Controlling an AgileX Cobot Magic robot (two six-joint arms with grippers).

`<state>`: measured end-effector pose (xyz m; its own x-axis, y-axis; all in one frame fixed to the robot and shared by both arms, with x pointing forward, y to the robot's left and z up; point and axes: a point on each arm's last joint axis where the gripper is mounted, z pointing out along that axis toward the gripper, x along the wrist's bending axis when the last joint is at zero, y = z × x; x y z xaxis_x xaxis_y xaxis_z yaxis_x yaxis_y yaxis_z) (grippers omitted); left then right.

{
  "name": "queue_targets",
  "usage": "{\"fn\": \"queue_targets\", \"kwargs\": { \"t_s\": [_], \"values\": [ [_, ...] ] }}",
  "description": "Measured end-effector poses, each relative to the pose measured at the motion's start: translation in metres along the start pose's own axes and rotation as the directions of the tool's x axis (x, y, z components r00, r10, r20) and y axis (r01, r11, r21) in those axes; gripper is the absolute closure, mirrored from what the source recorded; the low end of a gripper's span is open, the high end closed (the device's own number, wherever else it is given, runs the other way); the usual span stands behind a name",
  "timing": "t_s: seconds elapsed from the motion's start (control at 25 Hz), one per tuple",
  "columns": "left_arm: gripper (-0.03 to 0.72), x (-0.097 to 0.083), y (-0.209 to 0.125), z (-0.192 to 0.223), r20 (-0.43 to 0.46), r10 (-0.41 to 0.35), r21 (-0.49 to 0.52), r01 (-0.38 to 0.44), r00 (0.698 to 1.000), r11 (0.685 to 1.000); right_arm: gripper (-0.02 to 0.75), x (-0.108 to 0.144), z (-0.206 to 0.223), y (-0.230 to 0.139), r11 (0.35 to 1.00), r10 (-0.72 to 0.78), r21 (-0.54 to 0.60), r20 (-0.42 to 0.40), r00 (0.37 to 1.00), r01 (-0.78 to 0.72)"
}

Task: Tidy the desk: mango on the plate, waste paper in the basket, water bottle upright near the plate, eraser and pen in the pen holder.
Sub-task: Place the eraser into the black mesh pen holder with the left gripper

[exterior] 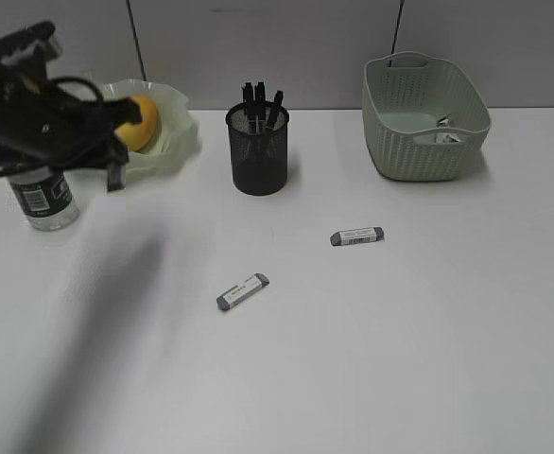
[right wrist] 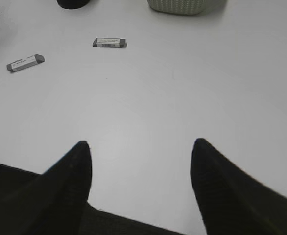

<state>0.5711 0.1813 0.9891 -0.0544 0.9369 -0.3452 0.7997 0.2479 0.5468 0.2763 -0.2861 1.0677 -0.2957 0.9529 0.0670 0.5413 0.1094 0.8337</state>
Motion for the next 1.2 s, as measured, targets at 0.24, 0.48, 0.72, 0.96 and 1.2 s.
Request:
{"fn": "queue_targets", "kwargs": {
  "t_s": [0.24, 0.48, 0.72, 0.96, 1.2],
  "values": [
    [0.537, -0.046, 0.051, -0.020, 0.172, 0.055, -0.285, -0.004, 0.984, 0.958, 0.232, 0.000, 0.000, 0.000, 1.000, -0.002, -0.002, 0.001, 1.000, 0.002],
    [0.537, -0.066, 0.064, -0.001, 0.255, 0.092, -0.427, 0.027, 0.962, 0.904, 0.232, 0.000, 0.000, 0.000, 1.000, -0.003, -0.004, 0.002, 1.000, 0.003],
    [0.537, -0.084, 0.047, 0.031, 0.303, 0.145, -0.476, 0.018, 0.942, 0.879, 0.232, 0.000, 0.000, 0.000, 1.000, -0.003, -0.005, 0.002, 1.000, 0.003],
    [0.537, -0.094, 0.036, 0.062, 0.318, 0.205, -0.507, -0.017, 0.925, 0.862, 0.232, 0.000, 0.000, 0.000, 1.000, -0.003, -0.005, 0.002, 1.000, 0.003],
    [0.537, -0.105, 0.040, 0.090, 0.304, 0.294, -0.524, -0.098, 0.906, 0.846, 0.232, 0.000, 0.000, 0.000, 1.000, -0.003, -0.006, 0.002, 1.000, 0.003]
  ]
}}
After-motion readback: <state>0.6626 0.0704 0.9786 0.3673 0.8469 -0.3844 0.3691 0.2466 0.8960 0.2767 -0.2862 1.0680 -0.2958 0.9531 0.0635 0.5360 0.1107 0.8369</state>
